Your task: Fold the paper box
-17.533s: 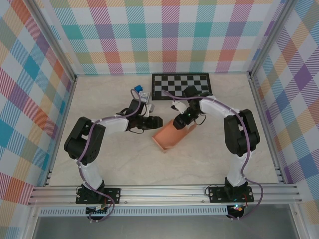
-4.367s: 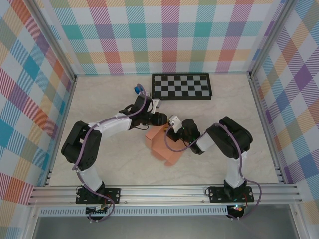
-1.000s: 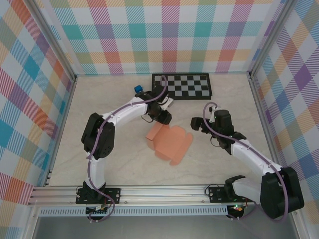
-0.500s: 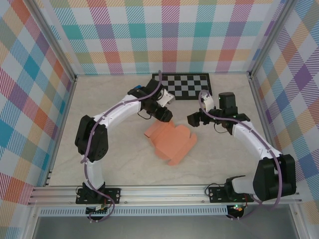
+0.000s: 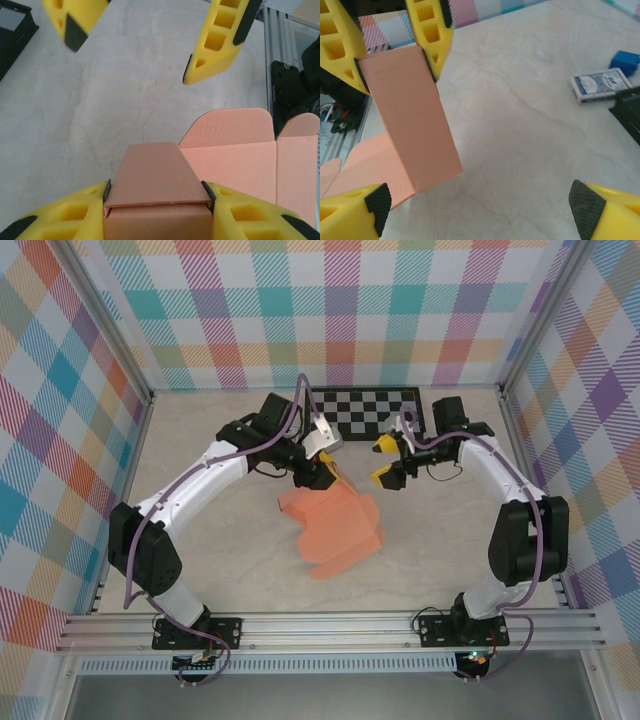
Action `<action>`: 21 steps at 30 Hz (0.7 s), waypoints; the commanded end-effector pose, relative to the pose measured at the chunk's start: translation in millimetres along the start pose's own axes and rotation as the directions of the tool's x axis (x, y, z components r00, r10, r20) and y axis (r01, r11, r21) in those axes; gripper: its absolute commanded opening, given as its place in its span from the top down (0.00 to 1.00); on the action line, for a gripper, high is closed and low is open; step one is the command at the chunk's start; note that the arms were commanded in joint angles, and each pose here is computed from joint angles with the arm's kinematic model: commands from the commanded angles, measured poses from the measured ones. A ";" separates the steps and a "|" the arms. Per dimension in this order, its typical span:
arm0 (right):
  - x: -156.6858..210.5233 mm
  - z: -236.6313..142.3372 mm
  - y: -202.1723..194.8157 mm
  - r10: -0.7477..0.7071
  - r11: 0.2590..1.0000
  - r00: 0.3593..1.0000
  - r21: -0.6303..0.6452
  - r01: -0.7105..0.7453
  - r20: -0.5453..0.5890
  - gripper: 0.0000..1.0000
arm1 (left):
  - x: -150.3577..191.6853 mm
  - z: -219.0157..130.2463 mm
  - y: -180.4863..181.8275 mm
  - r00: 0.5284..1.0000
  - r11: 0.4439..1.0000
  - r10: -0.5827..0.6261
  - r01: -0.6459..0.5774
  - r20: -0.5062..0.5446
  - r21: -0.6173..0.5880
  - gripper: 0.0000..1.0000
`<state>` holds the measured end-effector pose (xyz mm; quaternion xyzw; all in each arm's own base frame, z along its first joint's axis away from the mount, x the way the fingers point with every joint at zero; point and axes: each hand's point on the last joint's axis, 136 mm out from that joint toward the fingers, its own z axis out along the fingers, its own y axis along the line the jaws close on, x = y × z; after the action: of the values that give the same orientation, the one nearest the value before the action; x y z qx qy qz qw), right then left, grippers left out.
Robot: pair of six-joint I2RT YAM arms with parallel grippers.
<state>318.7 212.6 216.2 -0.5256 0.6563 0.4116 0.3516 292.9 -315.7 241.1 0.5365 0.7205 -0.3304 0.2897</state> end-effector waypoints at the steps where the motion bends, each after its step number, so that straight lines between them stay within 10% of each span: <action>1: 0.3 15.9 33.3 -0.055 0.990 0.998 -0.128 0.056 0.006 0.05 | -10.9 -7.9 -12.5 0.991 0.992 0.118 -0.120 0.056 0.027 0.69; 21: 12.4 46.2 53.3 -0.099 0.977 0.992 -0.197 0.082 -0.074 0.15 | -21.5 -4.8 -33.1 0.979 0.971 0.171 -0.187 0.112 0.147 0.71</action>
<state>267.9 249.1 188.0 -0.5946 0.6225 0.4211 0.2856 274.0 -323.4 246.9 0.5899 0.6575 -0.3623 0.2975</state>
